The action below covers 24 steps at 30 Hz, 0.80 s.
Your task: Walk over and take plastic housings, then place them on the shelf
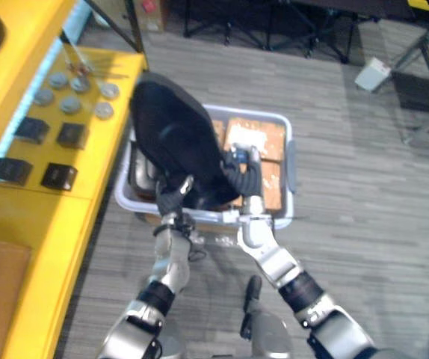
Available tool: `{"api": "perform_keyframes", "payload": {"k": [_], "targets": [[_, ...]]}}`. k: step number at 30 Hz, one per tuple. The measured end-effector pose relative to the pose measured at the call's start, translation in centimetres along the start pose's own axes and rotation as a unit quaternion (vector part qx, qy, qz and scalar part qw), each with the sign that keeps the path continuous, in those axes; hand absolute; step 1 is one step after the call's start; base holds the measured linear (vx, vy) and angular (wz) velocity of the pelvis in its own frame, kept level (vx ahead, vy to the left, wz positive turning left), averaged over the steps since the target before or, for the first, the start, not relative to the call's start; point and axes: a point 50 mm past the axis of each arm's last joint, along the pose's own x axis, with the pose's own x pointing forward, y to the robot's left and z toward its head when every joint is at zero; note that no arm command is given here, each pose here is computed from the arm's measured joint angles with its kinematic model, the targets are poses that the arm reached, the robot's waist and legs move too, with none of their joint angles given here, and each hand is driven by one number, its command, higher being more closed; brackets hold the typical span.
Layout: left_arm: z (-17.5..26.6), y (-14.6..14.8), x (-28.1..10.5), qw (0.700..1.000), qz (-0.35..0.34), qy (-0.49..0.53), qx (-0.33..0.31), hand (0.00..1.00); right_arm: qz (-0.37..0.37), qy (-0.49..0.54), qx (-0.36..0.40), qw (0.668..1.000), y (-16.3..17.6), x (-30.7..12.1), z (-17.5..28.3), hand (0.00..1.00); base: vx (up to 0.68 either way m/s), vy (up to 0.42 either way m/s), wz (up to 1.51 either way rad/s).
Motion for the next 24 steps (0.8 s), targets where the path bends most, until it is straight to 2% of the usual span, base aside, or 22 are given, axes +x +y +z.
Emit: {"api": "perform_keyframes", "payload": {"k": [2, 8, 12, 17, 21, 24], "targets": [[-0.5, 0.5, -0.7, 0.999, 0.015, 0.017, 0.046, 1.00, -0.003, 0.037, -0.008, 0.999, -0.3, -1.0, -1.5, 0.00, 0.00, 0.026, 0.21], [-1.2, 0.7, -1.4, 0.991, 0.039, 0.042, 0.123, 1.00, -0.013, 0.098, -0.038, 0.994, -1.0, -2.1, -3.9, 0.00, 0.00, 0.005, 0.04], [-1.3, 0.3, -1.5, 0.987, 0.053, 0.040, 0.146, 1.00, -0.024, 0.117, -0.040, 0.992, -1.4, -2.2, -4.6, 0.00, 0.00, 0.000, 0.00], [-0.3, -0.4, -1.4, 0.986, 0.079, 0.008, 0.145, 1.00, -0.026, 0.139, -0.048, 0.989, -1.7, -3.2, -5.8, 0.00, 0.00, 0.000, 0.00], [0.9, 0.1, -1.1, 0.978, 0.123, -0.019, 0.166, 1.00, -0.041, 0.123, 0.004, 0.992, -2.1, -3.3, -5.2, 0.00, 0.00, 0.000, 0.00], [2.0, 1.7, -0.9, 0.962, 0.188, -0.045, 0.194, 1.00, -0.079, 0.035, 0.102, 0.991, -3.3, -2.4, -1.5, 0.00, 0.00, 0.000, 0.00]]}}
